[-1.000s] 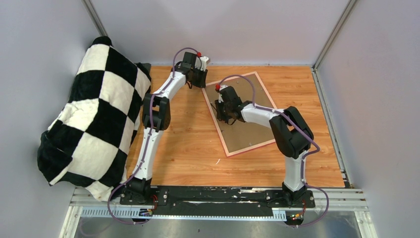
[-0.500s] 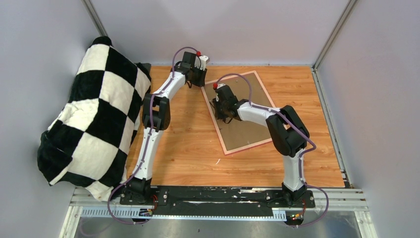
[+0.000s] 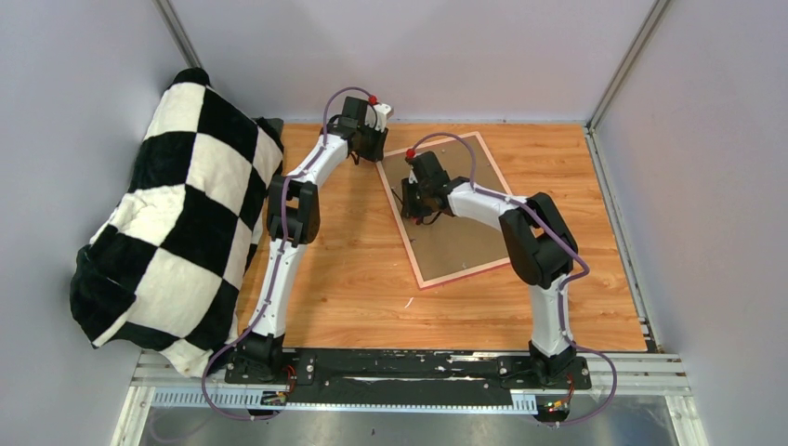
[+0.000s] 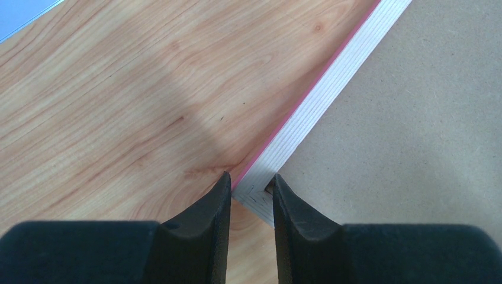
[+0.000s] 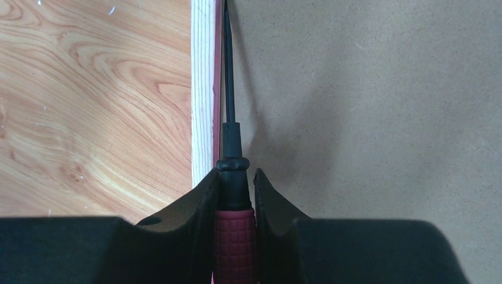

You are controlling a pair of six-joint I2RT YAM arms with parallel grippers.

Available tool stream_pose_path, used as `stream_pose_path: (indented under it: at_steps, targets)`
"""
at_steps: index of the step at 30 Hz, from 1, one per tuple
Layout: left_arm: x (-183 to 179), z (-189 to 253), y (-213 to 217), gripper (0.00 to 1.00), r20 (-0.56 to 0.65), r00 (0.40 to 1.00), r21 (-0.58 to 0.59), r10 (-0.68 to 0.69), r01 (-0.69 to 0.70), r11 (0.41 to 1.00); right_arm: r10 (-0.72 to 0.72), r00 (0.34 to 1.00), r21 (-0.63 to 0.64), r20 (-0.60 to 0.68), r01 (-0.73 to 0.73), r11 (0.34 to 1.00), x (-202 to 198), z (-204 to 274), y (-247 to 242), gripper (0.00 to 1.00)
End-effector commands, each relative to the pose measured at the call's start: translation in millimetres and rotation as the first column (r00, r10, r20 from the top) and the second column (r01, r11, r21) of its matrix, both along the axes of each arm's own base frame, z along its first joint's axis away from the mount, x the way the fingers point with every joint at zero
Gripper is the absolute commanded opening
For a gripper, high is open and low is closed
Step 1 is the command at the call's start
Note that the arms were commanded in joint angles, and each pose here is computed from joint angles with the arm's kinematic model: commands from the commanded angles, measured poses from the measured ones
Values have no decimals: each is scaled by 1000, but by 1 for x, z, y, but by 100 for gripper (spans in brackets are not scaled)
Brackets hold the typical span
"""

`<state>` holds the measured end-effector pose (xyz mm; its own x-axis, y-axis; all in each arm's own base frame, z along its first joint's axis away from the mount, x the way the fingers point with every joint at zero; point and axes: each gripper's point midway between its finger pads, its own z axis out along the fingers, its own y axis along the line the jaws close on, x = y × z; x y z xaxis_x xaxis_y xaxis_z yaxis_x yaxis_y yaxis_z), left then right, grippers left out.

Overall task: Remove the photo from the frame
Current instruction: Release the photo frame item from the photo frame.

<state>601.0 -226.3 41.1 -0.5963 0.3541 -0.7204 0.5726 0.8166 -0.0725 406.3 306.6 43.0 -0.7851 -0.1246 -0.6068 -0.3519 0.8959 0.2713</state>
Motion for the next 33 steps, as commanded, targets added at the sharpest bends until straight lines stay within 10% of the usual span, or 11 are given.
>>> stream_pose_path:
  at_steps: [1, 33]
  targets:
    - [-60, -60, -10, 0, -264, 964, 36, -42, 53, 998, -95, 989, -59, -109, 89, 994, 0, -50, -23, 0]
    - [-59, -61, -9, 0, -261, 965, 48, -32, 46, 998, -48, 989, -58, 142, 57, 997, 21, 25, -27, 0]
